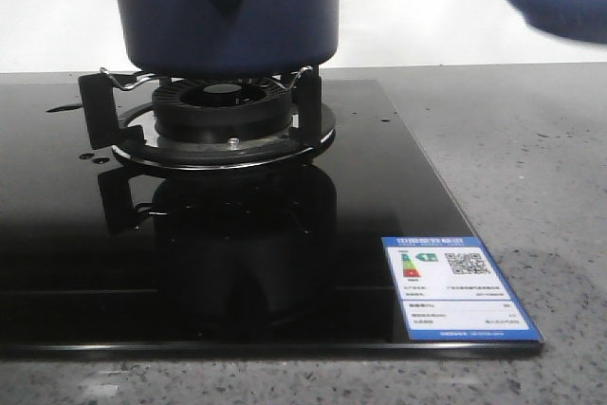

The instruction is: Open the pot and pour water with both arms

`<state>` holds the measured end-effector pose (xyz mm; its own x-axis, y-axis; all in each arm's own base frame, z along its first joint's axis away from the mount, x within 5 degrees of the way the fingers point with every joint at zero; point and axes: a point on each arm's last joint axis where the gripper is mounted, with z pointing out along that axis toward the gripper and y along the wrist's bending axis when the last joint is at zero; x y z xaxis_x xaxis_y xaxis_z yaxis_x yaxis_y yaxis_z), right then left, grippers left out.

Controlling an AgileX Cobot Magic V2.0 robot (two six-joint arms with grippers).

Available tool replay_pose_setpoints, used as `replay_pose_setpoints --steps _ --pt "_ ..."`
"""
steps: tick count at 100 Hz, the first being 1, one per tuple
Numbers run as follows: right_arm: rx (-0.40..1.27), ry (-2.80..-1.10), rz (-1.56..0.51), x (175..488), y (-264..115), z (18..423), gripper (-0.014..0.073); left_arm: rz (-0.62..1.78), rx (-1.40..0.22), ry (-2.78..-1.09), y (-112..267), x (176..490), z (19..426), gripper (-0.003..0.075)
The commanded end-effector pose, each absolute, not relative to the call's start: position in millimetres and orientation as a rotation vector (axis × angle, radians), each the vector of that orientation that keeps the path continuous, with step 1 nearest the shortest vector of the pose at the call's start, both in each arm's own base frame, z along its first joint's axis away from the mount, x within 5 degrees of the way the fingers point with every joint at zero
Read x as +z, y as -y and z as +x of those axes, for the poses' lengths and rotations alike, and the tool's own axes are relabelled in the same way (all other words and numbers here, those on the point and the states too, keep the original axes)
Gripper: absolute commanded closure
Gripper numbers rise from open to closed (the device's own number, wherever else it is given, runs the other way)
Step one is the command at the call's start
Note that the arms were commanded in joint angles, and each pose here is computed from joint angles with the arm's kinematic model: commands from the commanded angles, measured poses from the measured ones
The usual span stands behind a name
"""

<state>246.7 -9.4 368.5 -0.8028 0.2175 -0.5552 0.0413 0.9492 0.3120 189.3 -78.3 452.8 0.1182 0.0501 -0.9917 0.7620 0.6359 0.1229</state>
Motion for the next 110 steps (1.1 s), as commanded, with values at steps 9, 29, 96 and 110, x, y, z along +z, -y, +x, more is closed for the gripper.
replay_pose_setpoints --steps 9,29,96,110 --pt "0.468 -2.364 0.023 422.1 -17.1 255.7 0.0656 0.671 -0.654 -1.292 77.9 472.4 180.8 0.0542" --pt "0.528 -2.356 -0.133 454.5 -45.8 283.7 0.0655 0.648 -0.682 -1.278 77.9 474.6 180.3 0.0542" --pt "0.346 -2.12 -0.375 488.9 -132.3 347.0 0.0653 0.613 -0.673 -1.279 76.0 475.9 182.2 0.0542" --pt "0.253 -2.057 -0.399 489.4 -143.0 350.6 0.0653 0.61 -0.665 -1.282 75.6 475.7 182.7 0.0542"
